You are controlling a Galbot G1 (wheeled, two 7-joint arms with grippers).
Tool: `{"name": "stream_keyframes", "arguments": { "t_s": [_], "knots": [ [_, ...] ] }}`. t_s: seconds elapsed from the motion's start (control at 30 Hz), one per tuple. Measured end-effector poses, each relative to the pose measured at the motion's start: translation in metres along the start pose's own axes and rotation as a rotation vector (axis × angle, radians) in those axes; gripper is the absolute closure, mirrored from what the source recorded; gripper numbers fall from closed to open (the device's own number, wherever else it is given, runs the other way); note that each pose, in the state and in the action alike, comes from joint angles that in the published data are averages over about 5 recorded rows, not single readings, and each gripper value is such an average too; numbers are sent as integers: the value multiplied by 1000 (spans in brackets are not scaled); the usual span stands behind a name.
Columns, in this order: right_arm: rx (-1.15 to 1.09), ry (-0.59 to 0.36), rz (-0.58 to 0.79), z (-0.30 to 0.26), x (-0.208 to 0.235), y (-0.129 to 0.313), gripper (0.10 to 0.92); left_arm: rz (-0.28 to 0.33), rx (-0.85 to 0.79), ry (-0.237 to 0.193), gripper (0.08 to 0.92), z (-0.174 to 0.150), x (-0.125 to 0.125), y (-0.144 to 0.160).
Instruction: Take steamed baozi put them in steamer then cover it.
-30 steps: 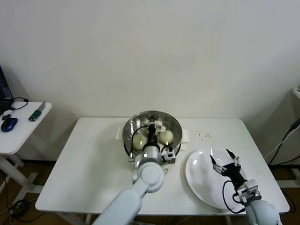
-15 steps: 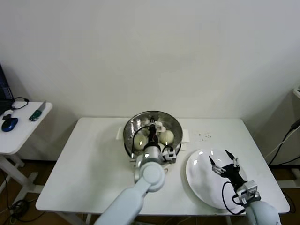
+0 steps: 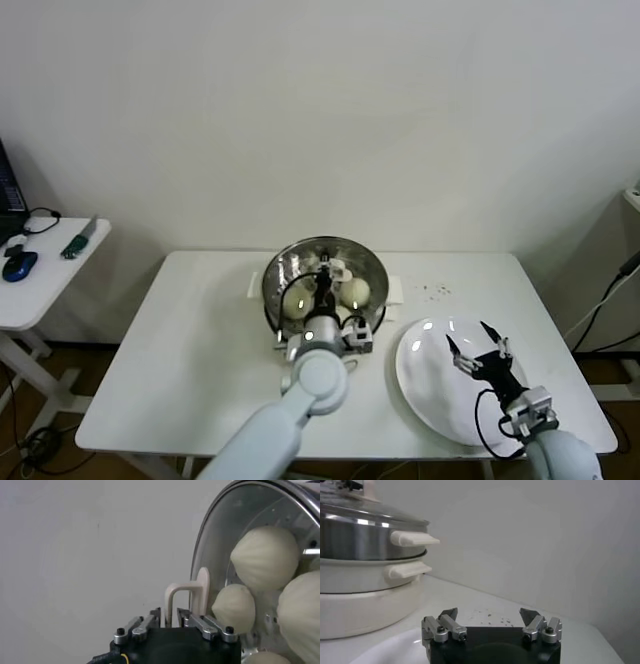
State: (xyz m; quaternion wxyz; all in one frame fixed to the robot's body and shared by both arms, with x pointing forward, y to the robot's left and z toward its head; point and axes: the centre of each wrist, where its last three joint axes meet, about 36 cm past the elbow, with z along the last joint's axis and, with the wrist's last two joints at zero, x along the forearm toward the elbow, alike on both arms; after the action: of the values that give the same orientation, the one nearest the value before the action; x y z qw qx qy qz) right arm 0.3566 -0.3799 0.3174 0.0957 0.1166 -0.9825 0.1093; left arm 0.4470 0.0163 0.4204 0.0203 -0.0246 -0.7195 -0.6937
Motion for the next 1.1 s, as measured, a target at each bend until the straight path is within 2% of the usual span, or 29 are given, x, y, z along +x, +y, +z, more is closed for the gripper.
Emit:
{"name": "stream_keyframes", "arguments": {
  "t_s": [0.3, 0.53, 0.73, 0.93, 1.1],
  "knots": [
    [-13, 22, -2, -1, 3, -3, 200, -1, 46, -10, 420, 16, 14, 13],
    [-12, 29, 0, -2, 6, -8, 200, -14, 90, -21, 222, 33, 34, 26],
    [-8, 29, -3, -3, 9, -10, 200, -38, 145, -15, 178, 58, 57, 35],
    [-3, 26, -3, -3, 13, -12, 200, -74, 273, 38, 177, 94, 78, 44],
    [-4, 17, -2, -3, 15, -13, 200, -34, 453, 150, 177, 135, 90, 39]
  ]
}}
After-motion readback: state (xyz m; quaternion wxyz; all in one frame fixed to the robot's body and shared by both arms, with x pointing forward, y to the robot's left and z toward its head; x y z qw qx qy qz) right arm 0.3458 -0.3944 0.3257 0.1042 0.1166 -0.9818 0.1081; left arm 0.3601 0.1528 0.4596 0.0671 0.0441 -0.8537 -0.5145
